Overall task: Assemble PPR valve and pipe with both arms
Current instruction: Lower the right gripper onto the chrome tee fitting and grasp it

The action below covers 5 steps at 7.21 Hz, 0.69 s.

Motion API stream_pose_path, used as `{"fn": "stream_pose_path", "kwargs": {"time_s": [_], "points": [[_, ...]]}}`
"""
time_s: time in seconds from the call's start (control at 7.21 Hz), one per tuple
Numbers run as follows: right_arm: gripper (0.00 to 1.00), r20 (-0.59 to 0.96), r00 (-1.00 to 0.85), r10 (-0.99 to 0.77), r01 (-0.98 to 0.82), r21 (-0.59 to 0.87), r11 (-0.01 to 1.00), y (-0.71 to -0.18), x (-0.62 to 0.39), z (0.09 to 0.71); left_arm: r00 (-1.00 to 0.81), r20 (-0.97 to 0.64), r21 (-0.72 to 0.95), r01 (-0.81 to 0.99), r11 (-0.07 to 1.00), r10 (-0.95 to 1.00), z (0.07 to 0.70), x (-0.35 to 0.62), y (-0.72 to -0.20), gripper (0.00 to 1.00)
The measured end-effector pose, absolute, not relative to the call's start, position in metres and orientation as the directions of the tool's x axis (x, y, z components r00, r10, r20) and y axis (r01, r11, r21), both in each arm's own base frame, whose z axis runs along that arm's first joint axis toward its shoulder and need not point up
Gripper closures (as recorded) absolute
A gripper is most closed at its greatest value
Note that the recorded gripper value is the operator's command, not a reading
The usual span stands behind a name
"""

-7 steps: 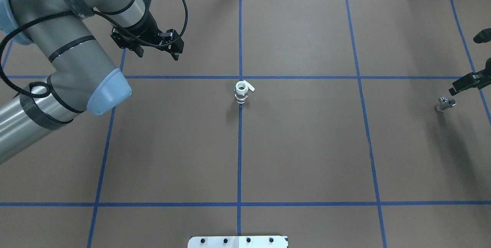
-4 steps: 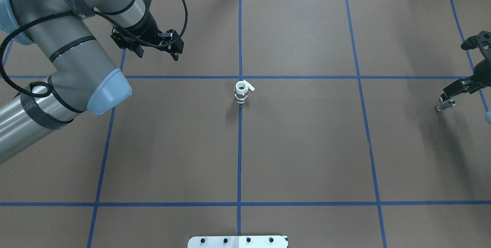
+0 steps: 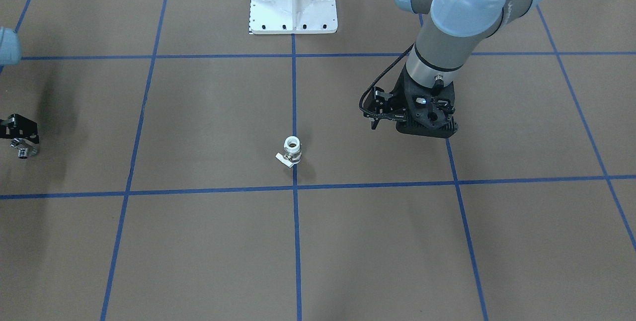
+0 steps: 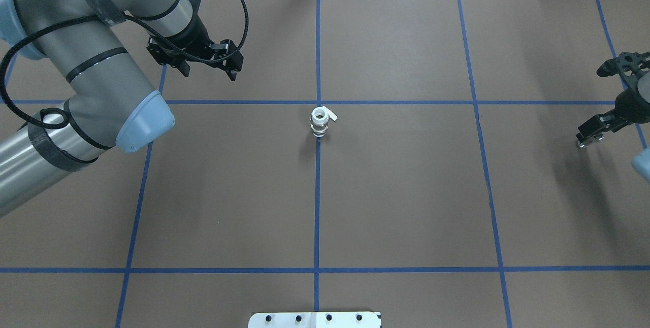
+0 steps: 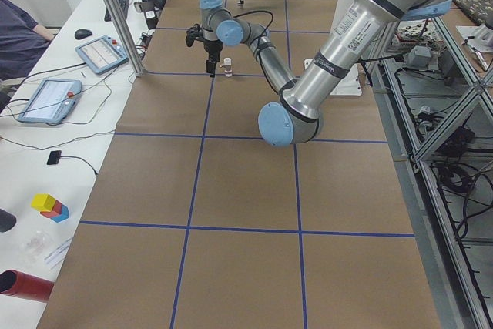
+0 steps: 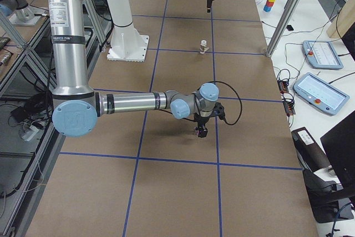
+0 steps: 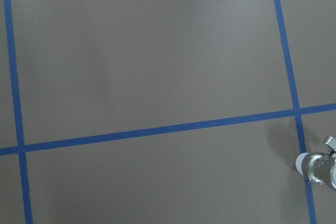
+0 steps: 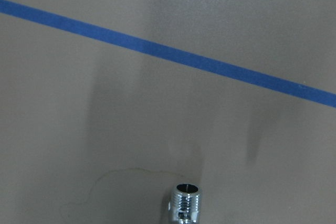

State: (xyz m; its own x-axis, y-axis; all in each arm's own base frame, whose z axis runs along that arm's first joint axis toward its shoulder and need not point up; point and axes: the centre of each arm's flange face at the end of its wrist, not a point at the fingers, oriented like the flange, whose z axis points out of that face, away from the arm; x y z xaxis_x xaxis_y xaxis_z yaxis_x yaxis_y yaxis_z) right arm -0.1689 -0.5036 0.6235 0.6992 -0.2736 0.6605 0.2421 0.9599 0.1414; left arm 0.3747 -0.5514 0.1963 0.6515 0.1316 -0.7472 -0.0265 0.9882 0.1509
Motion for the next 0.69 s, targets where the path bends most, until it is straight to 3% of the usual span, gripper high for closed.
{"fn": "stream_pose_path", "kwargs": {"time_s": [0.69], "points": [[0.43, 0.665, 0.695, -0.275, 0.249, 0.137, 0.959, -0.5024, -0.1709, 0.6250, 0.652, -0.747, 0.149, -0.027, 0.988, 0.130, 0.1967, 0.3748, -0.5515, 0.00]]}}
